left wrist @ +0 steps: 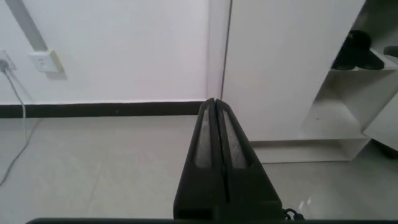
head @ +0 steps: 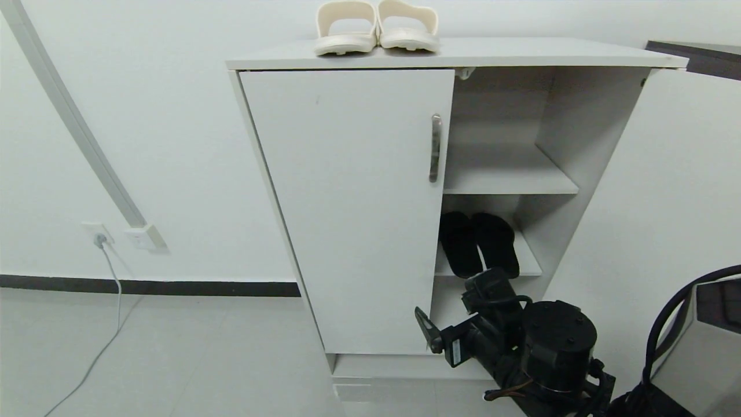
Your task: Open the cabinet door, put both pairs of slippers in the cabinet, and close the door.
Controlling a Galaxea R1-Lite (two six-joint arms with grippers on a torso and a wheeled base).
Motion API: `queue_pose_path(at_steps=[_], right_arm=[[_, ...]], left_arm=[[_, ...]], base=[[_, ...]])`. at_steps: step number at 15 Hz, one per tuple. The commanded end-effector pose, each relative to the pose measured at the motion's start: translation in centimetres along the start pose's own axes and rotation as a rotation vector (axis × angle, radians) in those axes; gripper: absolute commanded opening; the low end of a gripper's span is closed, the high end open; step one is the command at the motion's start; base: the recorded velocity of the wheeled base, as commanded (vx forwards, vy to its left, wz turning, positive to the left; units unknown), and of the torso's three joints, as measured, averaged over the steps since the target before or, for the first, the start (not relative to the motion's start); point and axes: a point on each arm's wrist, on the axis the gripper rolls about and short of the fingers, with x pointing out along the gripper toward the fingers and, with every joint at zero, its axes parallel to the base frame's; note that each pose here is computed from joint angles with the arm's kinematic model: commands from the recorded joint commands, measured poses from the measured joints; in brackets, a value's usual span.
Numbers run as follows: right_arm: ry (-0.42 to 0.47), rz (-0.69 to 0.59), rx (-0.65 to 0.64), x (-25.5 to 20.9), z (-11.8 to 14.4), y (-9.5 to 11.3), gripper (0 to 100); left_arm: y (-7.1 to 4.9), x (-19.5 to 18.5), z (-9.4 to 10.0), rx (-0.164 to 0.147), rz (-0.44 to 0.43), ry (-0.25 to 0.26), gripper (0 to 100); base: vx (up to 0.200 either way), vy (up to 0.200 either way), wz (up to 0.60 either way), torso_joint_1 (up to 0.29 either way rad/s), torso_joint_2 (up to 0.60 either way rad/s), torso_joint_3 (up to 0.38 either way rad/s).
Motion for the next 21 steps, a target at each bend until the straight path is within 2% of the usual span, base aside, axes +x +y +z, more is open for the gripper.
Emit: queue_pose_path(at_steps=[1,4,21], right_arm=[[0.003,0.001,-0.002,0.03,-0.11,0.04,100],[0.009,0.0,-0.004,-0.02,-0.22,-0.03,100],[0.015,0.057,-0.012,-0.49,-0.87,-0.07,100]], left_arm=[[0.0,0.01,0.0,0.002,0.001,0.001,0],[0.0,0.01,0.0,0.0,0.0,0.001,0],[0.0,0.01,0.0,0.0,0.001,0.001,0]], base=[[0.0,0.2,0.0,0.007,0.0,0.002],[0.0,0.2,0.0,0.002,0.0,0.004],[0.0,0.0,0.0,0.0,0.0,0.0]])
